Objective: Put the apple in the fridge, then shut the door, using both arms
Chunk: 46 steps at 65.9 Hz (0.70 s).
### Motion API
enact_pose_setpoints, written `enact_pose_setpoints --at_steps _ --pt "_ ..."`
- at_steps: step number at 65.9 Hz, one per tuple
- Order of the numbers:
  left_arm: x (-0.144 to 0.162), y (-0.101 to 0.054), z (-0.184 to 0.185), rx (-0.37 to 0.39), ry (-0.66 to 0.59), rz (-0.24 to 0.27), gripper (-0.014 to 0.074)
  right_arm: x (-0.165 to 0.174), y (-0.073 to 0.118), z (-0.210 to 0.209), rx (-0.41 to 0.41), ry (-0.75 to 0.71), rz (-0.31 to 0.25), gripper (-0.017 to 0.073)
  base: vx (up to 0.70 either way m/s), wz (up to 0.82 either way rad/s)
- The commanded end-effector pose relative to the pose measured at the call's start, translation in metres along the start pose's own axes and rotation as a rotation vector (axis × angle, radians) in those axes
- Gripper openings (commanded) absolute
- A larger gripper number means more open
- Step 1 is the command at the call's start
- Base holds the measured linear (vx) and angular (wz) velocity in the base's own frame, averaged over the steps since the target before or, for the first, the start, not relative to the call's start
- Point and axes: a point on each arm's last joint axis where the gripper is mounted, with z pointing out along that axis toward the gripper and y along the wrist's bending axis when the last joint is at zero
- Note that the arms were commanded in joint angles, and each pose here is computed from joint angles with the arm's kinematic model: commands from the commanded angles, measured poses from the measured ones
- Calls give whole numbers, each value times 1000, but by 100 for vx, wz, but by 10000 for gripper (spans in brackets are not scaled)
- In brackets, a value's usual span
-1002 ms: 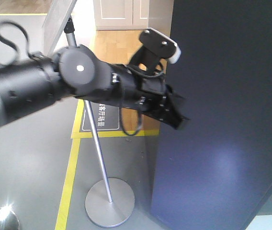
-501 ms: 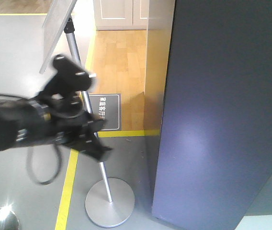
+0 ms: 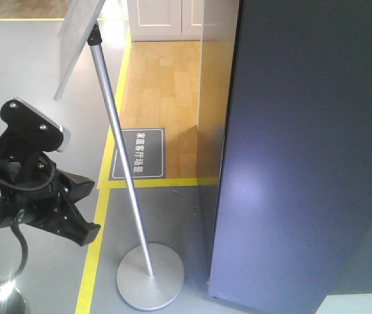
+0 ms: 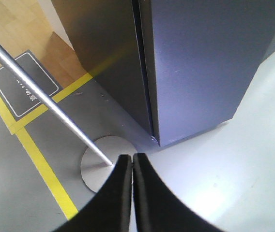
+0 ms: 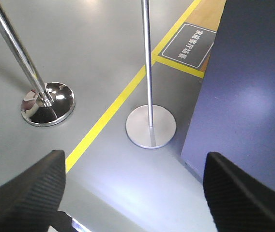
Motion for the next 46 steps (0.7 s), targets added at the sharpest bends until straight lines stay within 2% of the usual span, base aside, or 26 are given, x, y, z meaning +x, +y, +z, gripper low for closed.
enact_pose_setpoints --at_steps 1,7,16,21,26,39,46 --pt "-14 2 -11 -14 -108 -11 -6 -12 0 -3 9 -85 -8 558 0 0" --pt "-14 2 -11 -13 -103 -11 -6 -16 -4 -3 50 -126 -1 546 0 0" --pt "-14 2 -11 -13 -103 -11 -6 -25 -19 5 164 -115 43 460 0 0" --pt "-14 2 -11 -13 -102 -11 -6 -30 -29 14 215 -68 63 369 0 0" --pt "-14 2 -11 -13 -102 -11 -6 -37 -38 25 252 -32 55 269 0 0" --pt "-14 2 -11 -13 -103 -12 -6 -65 -55 52 307 -110 25 -10 0 0" --pt "-14 2 -11 -13 -103 -12 -6 -79 -65 71 316 -142 27 -10 0 0"
